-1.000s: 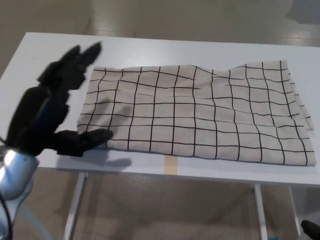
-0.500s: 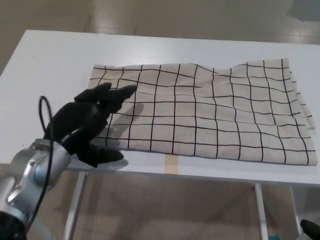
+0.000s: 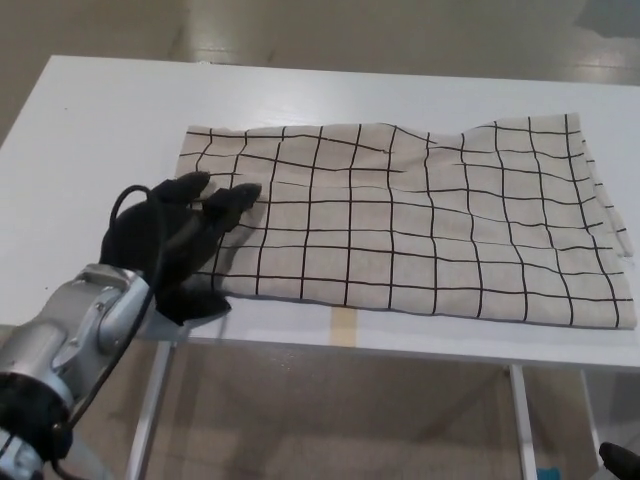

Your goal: Use the left hand to fold a white towel with checkered patterns in half.

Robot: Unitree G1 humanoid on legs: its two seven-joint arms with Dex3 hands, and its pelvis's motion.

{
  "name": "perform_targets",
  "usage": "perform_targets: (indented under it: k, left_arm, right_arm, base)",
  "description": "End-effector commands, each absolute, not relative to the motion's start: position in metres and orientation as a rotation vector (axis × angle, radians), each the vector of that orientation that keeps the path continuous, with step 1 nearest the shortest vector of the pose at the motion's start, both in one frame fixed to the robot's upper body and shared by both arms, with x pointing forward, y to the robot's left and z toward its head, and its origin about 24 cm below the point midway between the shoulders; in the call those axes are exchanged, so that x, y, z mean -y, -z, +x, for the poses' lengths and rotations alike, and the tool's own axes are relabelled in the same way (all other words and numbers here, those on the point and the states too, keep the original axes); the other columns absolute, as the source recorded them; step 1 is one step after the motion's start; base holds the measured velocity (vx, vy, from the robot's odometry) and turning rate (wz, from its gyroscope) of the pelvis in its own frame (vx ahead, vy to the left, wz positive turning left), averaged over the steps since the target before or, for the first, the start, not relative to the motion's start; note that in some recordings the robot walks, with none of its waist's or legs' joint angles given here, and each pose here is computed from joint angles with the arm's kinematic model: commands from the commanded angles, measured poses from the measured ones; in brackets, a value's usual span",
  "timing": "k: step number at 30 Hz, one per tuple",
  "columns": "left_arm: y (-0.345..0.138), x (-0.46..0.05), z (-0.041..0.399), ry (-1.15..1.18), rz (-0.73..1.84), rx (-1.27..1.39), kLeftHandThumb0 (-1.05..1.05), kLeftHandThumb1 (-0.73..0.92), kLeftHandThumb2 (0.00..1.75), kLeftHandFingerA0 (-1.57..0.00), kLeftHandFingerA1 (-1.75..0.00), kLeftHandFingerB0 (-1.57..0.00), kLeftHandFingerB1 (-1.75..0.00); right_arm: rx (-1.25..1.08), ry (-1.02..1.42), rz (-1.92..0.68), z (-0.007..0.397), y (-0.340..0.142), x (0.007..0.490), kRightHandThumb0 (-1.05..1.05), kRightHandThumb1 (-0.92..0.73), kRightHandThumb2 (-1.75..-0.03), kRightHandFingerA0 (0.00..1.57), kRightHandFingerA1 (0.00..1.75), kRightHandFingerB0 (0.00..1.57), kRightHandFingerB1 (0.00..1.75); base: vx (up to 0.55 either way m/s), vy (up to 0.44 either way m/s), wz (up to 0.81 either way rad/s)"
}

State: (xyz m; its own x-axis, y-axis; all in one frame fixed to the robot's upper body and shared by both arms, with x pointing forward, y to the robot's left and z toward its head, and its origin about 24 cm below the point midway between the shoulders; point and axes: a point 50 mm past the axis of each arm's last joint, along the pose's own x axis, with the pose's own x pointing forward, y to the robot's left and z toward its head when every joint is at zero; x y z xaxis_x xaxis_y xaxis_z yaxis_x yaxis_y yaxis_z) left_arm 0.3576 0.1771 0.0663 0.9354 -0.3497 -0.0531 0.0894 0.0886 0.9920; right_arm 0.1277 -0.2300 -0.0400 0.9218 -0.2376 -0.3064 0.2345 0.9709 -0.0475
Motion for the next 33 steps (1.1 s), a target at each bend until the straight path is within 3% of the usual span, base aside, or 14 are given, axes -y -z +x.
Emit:
perform_targets:
  k: [1, 2, 6, 7, 9, 10, 11, 13, 14, 15, 19, 23, 33]
  left_arm:
    - [-0.059, -0.176, 0.361, 0.290, 1.537, 0.210, -0.53, 0.43, 0.62, 0.00, -0.06, 0.00, -0.12]
    - [-0.058, -0.175, 0.361, 0.288, 1.550, 0.219, -0.57, 0.37, 0.74, 0.00, -0.11, 0.00, -0.18]
    - [-0.057, -0.171, 0.362, 0.265, 1.589, 0.263, -0.51, 0.34, 0.71, -0.04, -0.31, -0.03, -0.32]
    - [-0.057, -0.170, 0.363, 0.263, 1.600, 0.264, -0.46, 0.50, 0.56, -0.32, -0.32, -0.33, -0.32]
    - [-0.058, -0.168, 0.364, 0.260, 1.616, 0.265, -0.46, 0.50, 0.56, -0.32, -0.32, -0.33, -0.32]
    - [-0.055, -0.165, 0.364, 0.268, 1.669, 0.268, -0.41, 0.54, 0.56, -0.73, -0.57, -0.76, -0.58]
    - [-0.052, -0.164, 0.364, 0.267, 1.701, 0.271, -0.38, 0.55, 0.59, -0.85, -1.15, -0.84, -1.21]
    - [-0.049, -0.164, 0.364, 0.259, 1.717, 0.273, -0.38, 0.55, 0.59, -0.85, -1.15, -0.84, -1.21]
    - [-0.045, -0.166, 0.362, 0.240, 1.725, 0.266, -0.28, 0.62, 0.55, -0.78, -1.75, -0.70, -1.75]
    - [-0.042, -0.166, 0.362, 0.234, 1.725, 0.236, -0.21, 0.64, 0.55, -0.69, -1.75, -0.54, -1.75]
    - [-0.041, -0.169, 0.364, 0.241, 1.696, 0.153, -0.14, 0.68, 0.54, -0.62, -1.75, -0.45, -1.75]
    - [-0.043, -0.176, 0.366, 0.237, 1.679, 0.106, -0.18, 0.69, 0.53, -0.71, -1.75, -0.49, -1.75]
    - [-0.050, -0.194, 0.367, 0.168, 1.623, 0.104, -0.17, 0.69, 0.55, -0.72, -1.75, -0.53, -1.74]
  right_arm:
    - [-0.292, 0.238, 0.000, 0.126, 0.038, 0.230, -0.25, -0.67, -0.60, 0.45, 0.54, 0.48, 0.47]
    - [-0.292, 0.238, -0.002, 0.126, 0.038, 0.231, -0.25, -0.67, -0.60, 0.45, 0.54, 0.48, 0.47]
    - [-0.290, 0.232, -0.004, 0.128, 0.037, 0.230, -0.25, -0.67, -0.60, 0.45, 0.54, 0.48, 0.47]
    - [-0.289, 0.232, -0.004, 0.128, 0.037, 0.229, -0.25, -0.67, -0.60, 0.45, 0.54, 0.48, 0.47]
    - [-0.287, 0.232, -0.004, 0.129, 0.037, 0.229, -0.25, -0.67, -0.60, 0.45, 0.54, 0.48, 0.47]
    - [-0.290, 0.229, -0.012, 0.128, 0.036, 0.230, -0.25, -0.67, -0.60, 0.45, 0.53, 0.49, 0.47]
    - [-0.290, 0.227, -0.021, 0.127, 0.036, 0.231, -0.25, -0.67, -0.60, 0.45, 0.53, 0.50, 0.47]
    - [-0.289, 0.225, -0.028, 0.127, 0.036, 0.231, -0.25, -0.67, -0.60, 0.45, 0.53, 0.50, 0.47]
    - [-0.287, 0.228, -0.025, 0.127, 0.036, 0.231, -0.26, -0.67, -0.60, 0.47, 0.53, 0.50, 0.47]
    - [-0.285, 0.231, -0.027, 0.127, 0.035, 0.232, -0.26, -0.67, -0.60, 0.48, 0.54, 0.50, 0.47]
    - [-0.278, 0.238, -0.016, 0.127, 0.034, 0.233, -0.26, -0.67, -0.60, 0.49, 0.55, 0.50, 0.47]
    - [-0.282, 0.247, -0.005, 0.127, 0.035, 0.232, -0.25, -0.67, -0.60, 0.51, 0.56, 0.51, 0.47]
    - [-0.282, 0.242, 0.011, 0.128, 0.036, 0.231, -0.26, -0.68, -0.60, 0.52, 0.57, 0.54, 0.48]
  base:
    - [0.00, 0.000, 0.00]
    - [0.00, 0.000, 0.00]
    - [0.00, 0.000, 0.00]
    - [0.00, 0.000, 0.00]
    - [0.00, 0.000, 0.00]
    - [0.00, 0.000, 0.00]
    - [0.00, 0.000, 0.00]
    - [0.00, 0.000, 0.00]
    - [0.00, 0.000, 0.00]
    - [0.00, 0.000, 0.00]
    - [0.00, 0.000, 0.00]
    - [0.00, 0.000, 0.00]
    - [0.00, 0.000, 0.00]
